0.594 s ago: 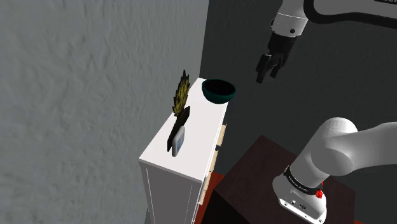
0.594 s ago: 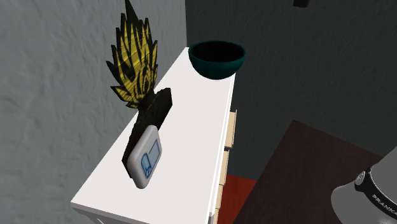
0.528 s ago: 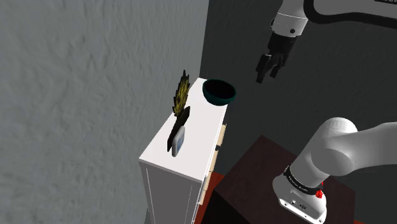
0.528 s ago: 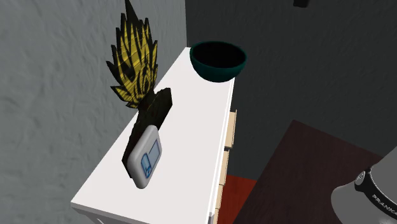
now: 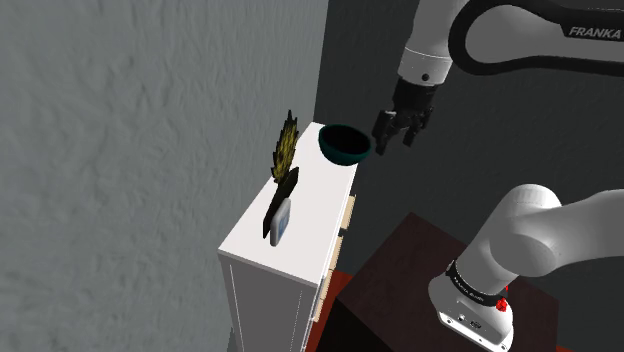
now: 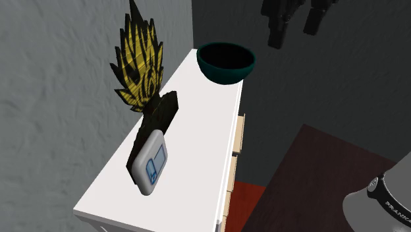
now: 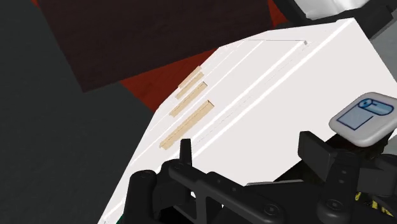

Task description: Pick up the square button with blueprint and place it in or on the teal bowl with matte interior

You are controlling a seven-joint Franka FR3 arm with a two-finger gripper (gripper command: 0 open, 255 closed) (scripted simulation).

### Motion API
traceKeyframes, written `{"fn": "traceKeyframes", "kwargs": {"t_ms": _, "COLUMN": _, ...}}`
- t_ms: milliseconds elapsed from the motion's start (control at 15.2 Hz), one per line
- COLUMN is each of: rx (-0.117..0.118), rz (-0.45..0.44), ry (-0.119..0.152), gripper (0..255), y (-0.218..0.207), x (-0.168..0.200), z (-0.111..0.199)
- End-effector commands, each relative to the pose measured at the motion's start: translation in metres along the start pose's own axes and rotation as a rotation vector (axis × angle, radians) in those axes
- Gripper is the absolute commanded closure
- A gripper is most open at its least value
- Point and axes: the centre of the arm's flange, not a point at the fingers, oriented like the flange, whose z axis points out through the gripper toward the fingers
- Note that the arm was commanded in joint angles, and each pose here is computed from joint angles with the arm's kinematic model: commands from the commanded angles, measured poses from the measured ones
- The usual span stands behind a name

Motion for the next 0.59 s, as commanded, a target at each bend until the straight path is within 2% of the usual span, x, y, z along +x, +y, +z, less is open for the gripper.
{"fn": "traceKeyframes", "kwargs": {"t_ms": 0, "rx": 0.002, "rz": 0.035, "ry": -0.001, "gripper": 0, "y": -0.026, "x": -0.005, "z": 0.009}}
{"fn": "traceKeyframes", "kwargs": {"t_ms": 528, "rx": 0.005, "rz": 0.164, "ry": -0.004, "gripper": 0, "y": -0.121, "x": -0.006, "z": 0.055}}
